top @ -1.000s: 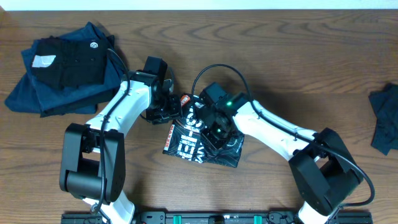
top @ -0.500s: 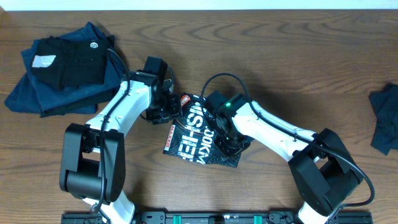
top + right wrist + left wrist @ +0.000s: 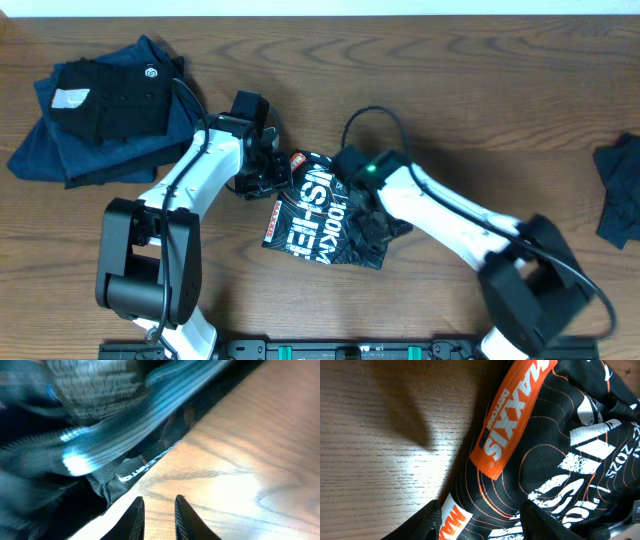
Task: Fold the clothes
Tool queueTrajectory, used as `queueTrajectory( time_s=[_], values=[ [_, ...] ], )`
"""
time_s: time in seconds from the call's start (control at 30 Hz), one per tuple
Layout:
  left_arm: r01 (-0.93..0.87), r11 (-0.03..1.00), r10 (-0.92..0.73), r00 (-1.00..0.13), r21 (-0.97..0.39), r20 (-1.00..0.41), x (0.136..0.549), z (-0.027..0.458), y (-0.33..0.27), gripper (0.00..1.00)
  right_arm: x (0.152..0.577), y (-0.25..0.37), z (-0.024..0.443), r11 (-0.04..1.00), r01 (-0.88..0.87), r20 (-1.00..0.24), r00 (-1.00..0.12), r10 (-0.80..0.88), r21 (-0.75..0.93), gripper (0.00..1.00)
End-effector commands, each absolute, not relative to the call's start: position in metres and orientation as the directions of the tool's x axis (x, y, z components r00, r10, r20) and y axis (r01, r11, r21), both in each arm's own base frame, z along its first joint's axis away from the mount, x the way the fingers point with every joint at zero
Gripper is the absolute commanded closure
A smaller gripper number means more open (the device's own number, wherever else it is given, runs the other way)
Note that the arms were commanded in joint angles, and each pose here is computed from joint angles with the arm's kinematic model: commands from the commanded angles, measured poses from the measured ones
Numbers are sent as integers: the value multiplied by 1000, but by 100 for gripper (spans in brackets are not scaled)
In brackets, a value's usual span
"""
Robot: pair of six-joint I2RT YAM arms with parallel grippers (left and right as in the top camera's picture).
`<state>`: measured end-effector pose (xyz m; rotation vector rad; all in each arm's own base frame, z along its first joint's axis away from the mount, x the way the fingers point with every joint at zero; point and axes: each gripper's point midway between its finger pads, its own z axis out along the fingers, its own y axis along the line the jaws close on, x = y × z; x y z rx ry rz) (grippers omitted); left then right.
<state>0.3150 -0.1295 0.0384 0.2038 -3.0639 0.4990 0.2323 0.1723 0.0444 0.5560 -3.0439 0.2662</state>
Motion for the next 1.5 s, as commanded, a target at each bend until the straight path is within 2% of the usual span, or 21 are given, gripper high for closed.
queueTrajectory(
  time_s=[0.0,0.1,0.2,0.4,0.57,0.67,0.73,0.8,0.9,1.13,1.17,1.3,1.4,1.47],
  values=[
    [-118,941,-103,-993,-318,62,311,35,-130,47,254,192,88,939,-335,-152,-927,-343,-73,75],
    [-116,941,-103,-993,-319,58,312,35,-131,48,259,232,115,875,-473,-285,-857,-430,104,68],
    [-116,941,-103,-993,-319,59,312,35,-131,47,260,241,121,858,-494,-316,-843,-435,138,69],
    [-116,941,-103,-993,-319,59,312,35,-131,47,251,250,88,819,-546,-221,-832,-508,175,76],
    [-116,941,-103,-993,-319,59,312,35,-131,48,234,248,46,818,-544,-59,-837,-543,186,76],
    [-117,941,-103,-993,-319,60,312,35,-131,48,222,231,25,833,-536,62,-835,-547,138,82],
    [-116,941,-102,-993,-319,59,312,35,-131,47,217,201,17,856,-517,156,-844,-513,16,88],
    [-116,941,-103,-993,-319,59,312,35,-131,47,219,169,20,877,-460,208,-880,-428,-141,89],
    [-116,941,-103,-993,-319,59,312,35,-131,47,226,140,32,874,-392,199,-917,-345,-289,89],
    [-93,942,-81,-995,-321,50,312,36,-131,48,243,142,51,906,-336,79,-942,-327,-256,85],
    [-74,943,-65,-997,-324,39,314,37,-131,46,245,142,54,910,-329,66,-944,-323,-252,85],
    [9,942,1,-1000,-335,-24,324,47,-133,24,251,145,61,935,-280,13,-959,-284,-218,77],
    [54,939,32,-997,-339,-70,333,51,-134,5,254,149,63,944,-271,-5,-961,-277,-188,75],
    [74,937,41,-994,-342,-105,341,52,-133,0,254,151,63,948,-267,-8,-962,-272,-174,76]
  ],
)
